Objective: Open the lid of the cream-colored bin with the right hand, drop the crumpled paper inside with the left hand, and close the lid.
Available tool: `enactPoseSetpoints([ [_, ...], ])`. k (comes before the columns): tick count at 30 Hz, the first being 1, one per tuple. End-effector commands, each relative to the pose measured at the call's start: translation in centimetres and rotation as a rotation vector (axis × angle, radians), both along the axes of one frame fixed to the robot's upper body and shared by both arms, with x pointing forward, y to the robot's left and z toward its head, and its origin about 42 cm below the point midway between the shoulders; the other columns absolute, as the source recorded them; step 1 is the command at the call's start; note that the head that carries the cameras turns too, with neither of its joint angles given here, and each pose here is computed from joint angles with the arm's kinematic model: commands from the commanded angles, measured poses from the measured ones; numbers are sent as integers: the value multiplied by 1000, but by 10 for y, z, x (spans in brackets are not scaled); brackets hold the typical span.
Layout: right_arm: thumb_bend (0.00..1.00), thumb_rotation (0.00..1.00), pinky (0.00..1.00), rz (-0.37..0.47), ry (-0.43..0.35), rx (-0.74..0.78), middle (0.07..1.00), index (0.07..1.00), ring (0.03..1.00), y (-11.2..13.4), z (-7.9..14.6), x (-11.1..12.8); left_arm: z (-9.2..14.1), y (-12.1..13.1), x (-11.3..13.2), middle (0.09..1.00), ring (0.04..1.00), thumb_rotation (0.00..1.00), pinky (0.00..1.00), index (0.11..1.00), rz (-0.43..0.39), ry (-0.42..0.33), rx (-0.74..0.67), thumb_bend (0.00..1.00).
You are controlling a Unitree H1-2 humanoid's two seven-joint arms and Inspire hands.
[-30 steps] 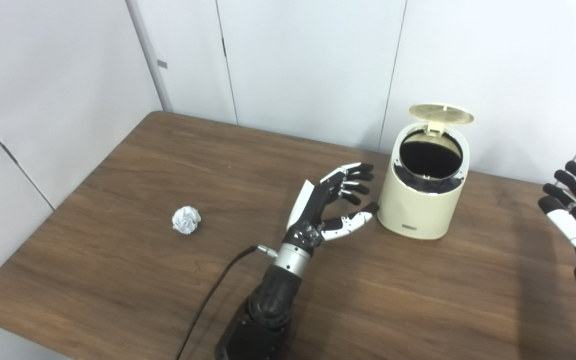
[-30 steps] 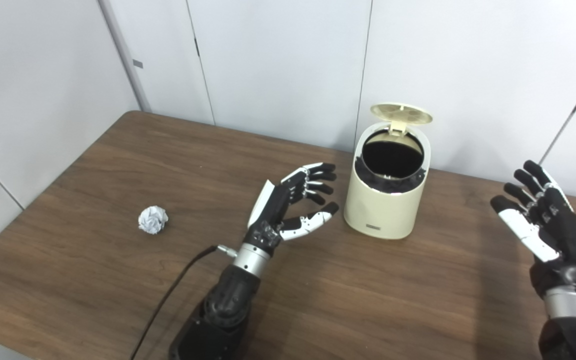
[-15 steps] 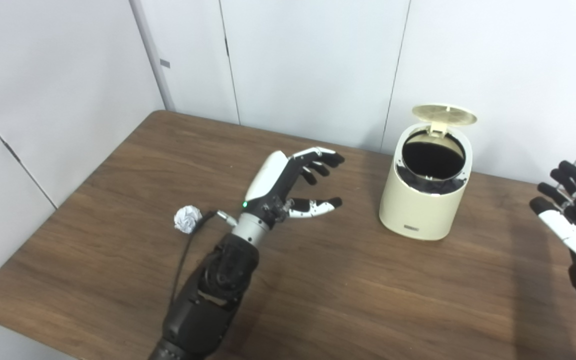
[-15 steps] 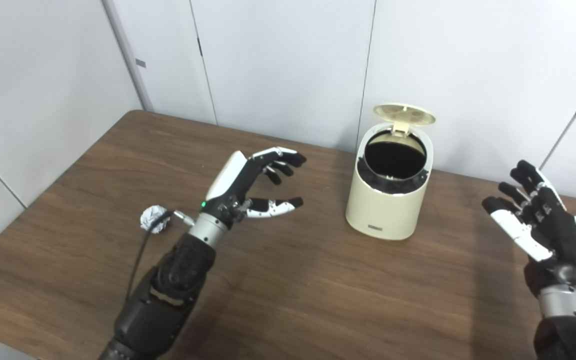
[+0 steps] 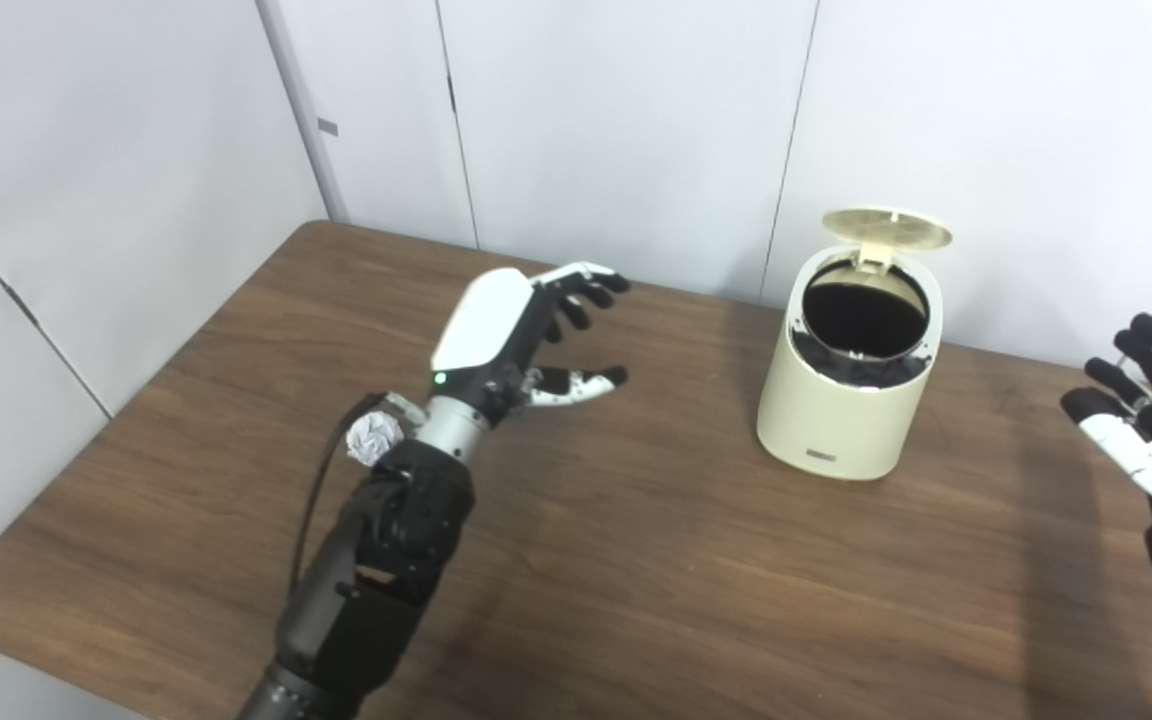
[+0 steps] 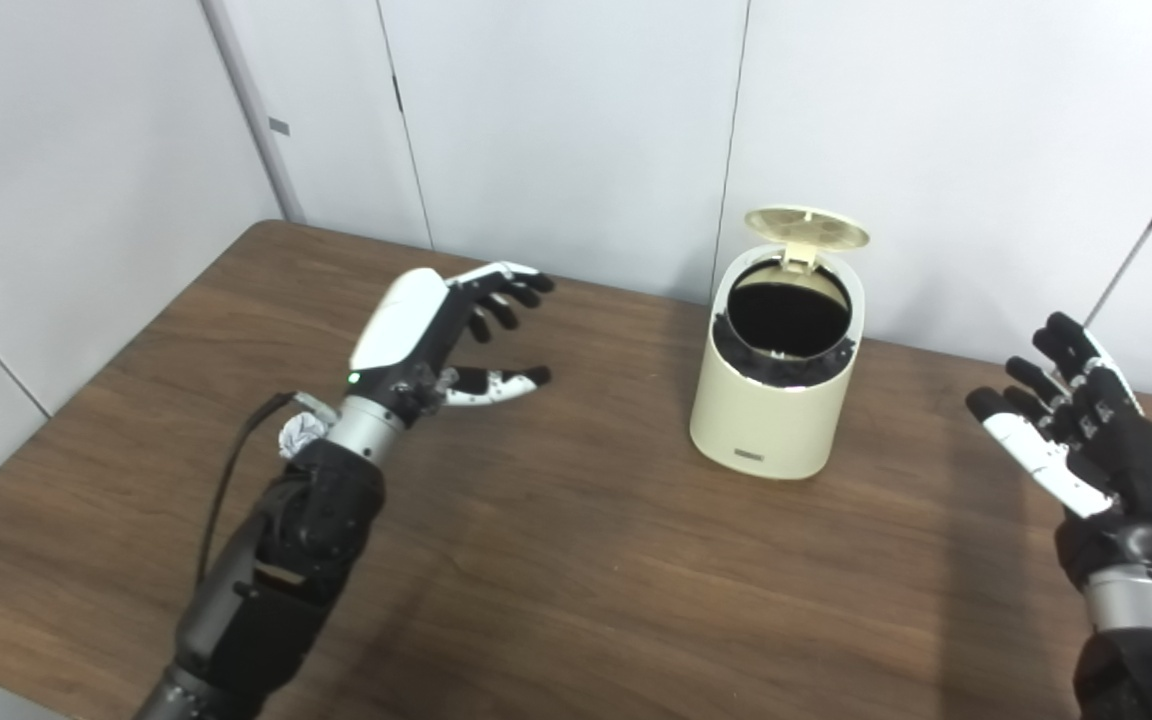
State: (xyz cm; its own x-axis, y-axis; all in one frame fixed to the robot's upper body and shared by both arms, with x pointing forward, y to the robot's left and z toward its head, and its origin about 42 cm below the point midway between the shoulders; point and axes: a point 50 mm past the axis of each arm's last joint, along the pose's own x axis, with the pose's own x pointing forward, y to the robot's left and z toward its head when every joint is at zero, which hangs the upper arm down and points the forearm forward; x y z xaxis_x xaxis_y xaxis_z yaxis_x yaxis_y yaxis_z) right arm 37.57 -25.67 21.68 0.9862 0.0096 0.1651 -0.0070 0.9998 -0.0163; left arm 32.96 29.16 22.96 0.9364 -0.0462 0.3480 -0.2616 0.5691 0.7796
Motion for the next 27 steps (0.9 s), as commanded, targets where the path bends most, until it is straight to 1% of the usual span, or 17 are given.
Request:
enactPoseSetpoints([
  [1, 663, 273, 771, 11, -91, 9, 895, 883, 829, 2, 26, 5, 22, 8, -2, 686, 589, 40, 459, 730, 24, -83, 47, 673],
  [4, 669, 273, 718, 10, -96, 15, 891, 876, 819, 2, 28, 5, 25, 21, -6, 688, 594, 80, 470, 732, 82, -62, 107, 674],
  [5, 678, 271, 722, 10, -97, 23, 889, 876, 817, 2, 28, 5, 26, 25, -7, 690, 590, 113, 479, 738, 103, -55, 131, 666],
  [6, 684, 268, 727, 11, -98, 28, 887, 874, 817, 1, 28, 5, 27, 29, -8, 694, 589, 124, 480, 740, 121, -46, 152, 666],
  [9, 692, 262, 742, 11, -99, 34, 879, 868, 821, 1, 29, 5, 29, 41, -10, 721, 612, 122, 482, 748, 161, -10, 191, 667],
  [12, 710, 275, 726, 10, -100, 31, 872, 860, 816, 0, 30, 6, 29, 52, -12, 745, 646, 148, 498, 754, 195, 24, 239, 673],
  [15, 715, 274, 722, 10, -101, 29, 868, 848, 811, 1, 31, 5, 29, 60, -13, 749, 674, 166, 538, 749, 211, 40, 267, 697],
  [20, 703, 277, 717, 8, -102, 22, 872, 858, 813, 1, 31, 5, 25, 77, -15, 732, 667, 200, 553, 758, 232, 75, 322, 732],
  [22, 711, 279, 714, 11, -104, 26, 872, 856, 813, 0, 32, 5, 24, 84, -16, 735, 674, 217, 561, 763, 246, 105, 337, 742],
  [24, 723, 286, 716, 11, -106, 26, 873, 853, 817, 0, 33, 5, 24, 88, -17, 749, 698, 241, 587, 772, 254, 132, 356, 751],
  [25, 724, 285, 717, 10, -107, 25, 872, 854, 815, 0, 33, 5, 25, 90, -18, 763, 724, 239, 629, 773, 256, 142, 364, 761],
  [26, 725, 285, 719, 9, -106, 23, 871, 854, 814, -1, 33, 5, 25, 93, -19, 770, 737, 238, 651, 774, 261, 165, 367, 766],
  [27, 714, 277, 724, 9, -106, 23, 874, 856, 813, -1, 33, 5, 25, 96, -19, 796, 766, 239, 673, 789, 266, 185, 367, 765],
])
